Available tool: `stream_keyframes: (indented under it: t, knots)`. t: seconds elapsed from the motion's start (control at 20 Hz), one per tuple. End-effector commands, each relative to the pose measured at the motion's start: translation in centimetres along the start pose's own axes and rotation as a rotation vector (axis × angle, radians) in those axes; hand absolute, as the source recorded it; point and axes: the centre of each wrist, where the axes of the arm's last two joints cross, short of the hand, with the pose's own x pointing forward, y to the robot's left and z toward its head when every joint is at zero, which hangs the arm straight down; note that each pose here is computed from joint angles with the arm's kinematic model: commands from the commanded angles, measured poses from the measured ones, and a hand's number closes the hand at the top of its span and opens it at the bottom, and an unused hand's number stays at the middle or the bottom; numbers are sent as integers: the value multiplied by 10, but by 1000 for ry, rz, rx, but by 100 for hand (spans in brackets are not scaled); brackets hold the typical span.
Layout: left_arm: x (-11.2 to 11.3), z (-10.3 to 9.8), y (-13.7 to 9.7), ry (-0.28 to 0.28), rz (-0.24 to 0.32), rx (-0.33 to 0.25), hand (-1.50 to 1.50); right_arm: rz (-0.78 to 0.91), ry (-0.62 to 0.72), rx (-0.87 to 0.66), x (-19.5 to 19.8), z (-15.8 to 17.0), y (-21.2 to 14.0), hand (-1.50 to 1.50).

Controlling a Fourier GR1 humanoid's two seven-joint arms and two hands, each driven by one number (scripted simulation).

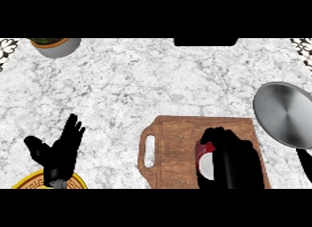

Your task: Pick the can from the cutting board and place it in the pan

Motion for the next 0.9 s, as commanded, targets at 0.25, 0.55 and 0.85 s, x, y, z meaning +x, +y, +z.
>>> stream_keyframes:
  t: [0.25,0.55,0.85]
  knots:
    - [3,-5,-10,4,-5,-10,0,-86,126,-139,-26,-20,-46,150]
    - [13,-11,-6,2,11,-24,0,-201,203,-169,-66,-62,-47,150]
    - [4,-10,9,12,-9,-6,0,-111,230,-224,-123,-106,-44,150]
